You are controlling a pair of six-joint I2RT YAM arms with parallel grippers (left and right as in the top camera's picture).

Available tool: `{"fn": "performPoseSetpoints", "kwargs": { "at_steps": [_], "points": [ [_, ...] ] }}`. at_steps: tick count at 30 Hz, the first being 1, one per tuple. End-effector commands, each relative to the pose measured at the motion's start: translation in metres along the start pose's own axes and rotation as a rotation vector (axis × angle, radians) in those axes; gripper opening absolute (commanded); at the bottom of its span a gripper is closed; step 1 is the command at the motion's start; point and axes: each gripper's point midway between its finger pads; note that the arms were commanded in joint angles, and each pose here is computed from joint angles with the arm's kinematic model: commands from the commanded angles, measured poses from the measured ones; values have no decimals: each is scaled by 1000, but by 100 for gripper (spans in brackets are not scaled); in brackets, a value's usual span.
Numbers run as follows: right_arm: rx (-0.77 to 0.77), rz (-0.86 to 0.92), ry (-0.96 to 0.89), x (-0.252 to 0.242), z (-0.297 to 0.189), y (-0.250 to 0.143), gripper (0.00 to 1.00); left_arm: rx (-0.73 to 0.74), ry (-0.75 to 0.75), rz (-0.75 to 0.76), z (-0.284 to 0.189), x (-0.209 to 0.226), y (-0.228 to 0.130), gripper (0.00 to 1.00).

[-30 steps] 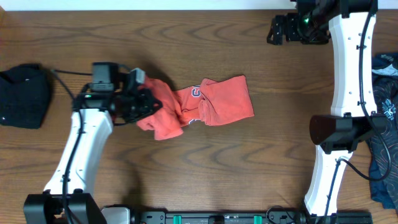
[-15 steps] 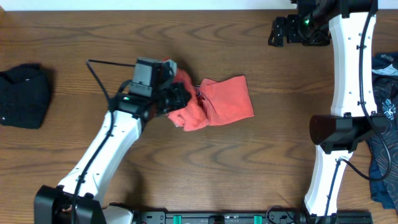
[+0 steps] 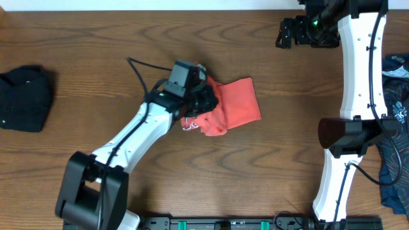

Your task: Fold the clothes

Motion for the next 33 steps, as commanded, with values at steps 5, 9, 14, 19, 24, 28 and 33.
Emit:
{"fn": "performPoseSetpoints", "kwargs": {
  "at_steps": [5, 9, 14, 19, 24, 28, 33],
  "points": [
    [-27, -2, -1, 0, -14, -1, 99, -45, -50, 51, 7, -37, 27, 6],
    [-27, -2, -1, 0, -14, -1, 99, -48, -56, 47, 9, -41, 30, 6],
    [-27, -3, -2, 0, -14, -1, 99, -43, -56, 38, 12, -41, 29, 6],
    [-28, -9, -3, -1, -14, -1, 99, -38, -68, 37, 11, -49, 29, 6],
    [-64, 46, -153, -32, -17, 6, 99, -23, -83, 74, 10, -67, 24, 6],
    [-38, 95, -152, -49, -12, 6, 99, -14, -73, 98, 12, -76, 19, 6],
    [33, 145, -141, -66, 1, -3, 99, -7, -48, 120, 20, -79, 11, 6]
  ]
}}
Point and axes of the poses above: each gripper's point midway between its finger pads, its own z axis out along the fingers, its own x axis along the line the jaws close on, y = z × x, and after that the axes turned 12 degrees about z, right-handed
